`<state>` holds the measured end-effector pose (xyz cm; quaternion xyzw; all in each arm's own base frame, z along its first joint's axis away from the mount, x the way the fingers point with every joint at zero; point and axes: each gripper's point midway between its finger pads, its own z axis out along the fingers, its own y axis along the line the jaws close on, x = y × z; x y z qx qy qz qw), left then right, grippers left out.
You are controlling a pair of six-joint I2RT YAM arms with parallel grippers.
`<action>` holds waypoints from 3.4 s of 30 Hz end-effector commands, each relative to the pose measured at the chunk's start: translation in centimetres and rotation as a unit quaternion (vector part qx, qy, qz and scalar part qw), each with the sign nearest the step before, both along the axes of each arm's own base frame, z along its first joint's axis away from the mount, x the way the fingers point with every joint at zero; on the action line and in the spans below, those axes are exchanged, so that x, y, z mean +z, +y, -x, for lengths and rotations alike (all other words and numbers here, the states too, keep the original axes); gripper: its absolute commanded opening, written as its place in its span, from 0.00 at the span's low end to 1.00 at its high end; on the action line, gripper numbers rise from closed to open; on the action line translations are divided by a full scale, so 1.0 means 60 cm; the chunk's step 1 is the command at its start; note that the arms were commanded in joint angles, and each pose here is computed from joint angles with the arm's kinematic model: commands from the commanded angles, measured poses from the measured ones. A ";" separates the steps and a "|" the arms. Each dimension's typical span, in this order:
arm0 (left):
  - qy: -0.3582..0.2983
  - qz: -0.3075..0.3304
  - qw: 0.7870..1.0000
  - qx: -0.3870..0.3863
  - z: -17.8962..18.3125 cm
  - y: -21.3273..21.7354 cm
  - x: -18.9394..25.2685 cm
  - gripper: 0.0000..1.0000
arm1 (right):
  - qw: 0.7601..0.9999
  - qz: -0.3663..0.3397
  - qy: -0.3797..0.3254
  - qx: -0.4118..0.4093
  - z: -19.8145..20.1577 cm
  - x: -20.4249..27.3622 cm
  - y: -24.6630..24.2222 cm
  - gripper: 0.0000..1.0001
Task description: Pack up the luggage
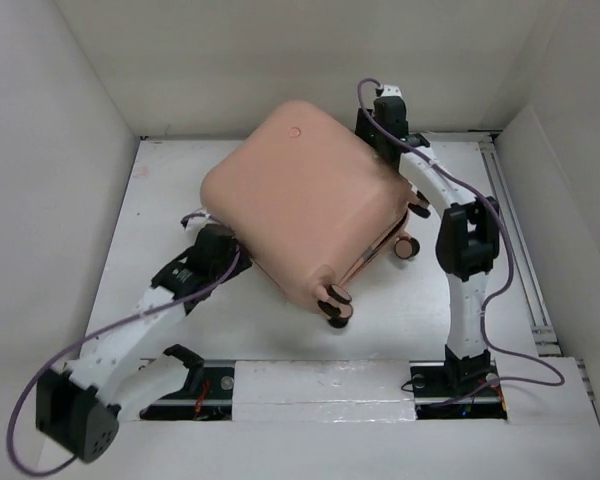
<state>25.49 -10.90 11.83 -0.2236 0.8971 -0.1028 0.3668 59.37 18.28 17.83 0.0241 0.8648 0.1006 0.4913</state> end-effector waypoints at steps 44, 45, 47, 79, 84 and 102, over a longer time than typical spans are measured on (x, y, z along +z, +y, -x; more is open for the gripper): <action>-0.126 0.182 0.975 0.039 -0.337 0.008 0.037 0.59 | 0.990 -0.131 -0.060 0.009 0.415 0.036 -0.041 0.00; -0.138 0.185 0.973 0.032 -0.329 0.002 0.040 0.58 | 0.989 -0.133 -0.062 0.024 0.401 0.047 -0.023 0.00; -0.118 0.188 0.974 0.041 -0.284 0.001 -0.001 0.57 | 0.990 -0.123 -0.056 0.039 0.360 0.042 0.008 0.00; -0.165 0.163 0.967 0.110 -0.019 0.066 -0.027 0.38 | 0.891 -0.228 -0.220 0.325 0.556 0.235 0.138 0.11; -0.211 0.219 0.951 0.049 -0.024 0.025 0.001 0.44 | 0.895 -0.204 -0.161 0.363 0.656 0.106 0.155 0.37; -0.155 0.211 0.965 -0.024 -0.047 -0.021 -0.051 0.35 | 0.924 -0.186 -0.132 0.308 0.621 -0.034 0.242 0.56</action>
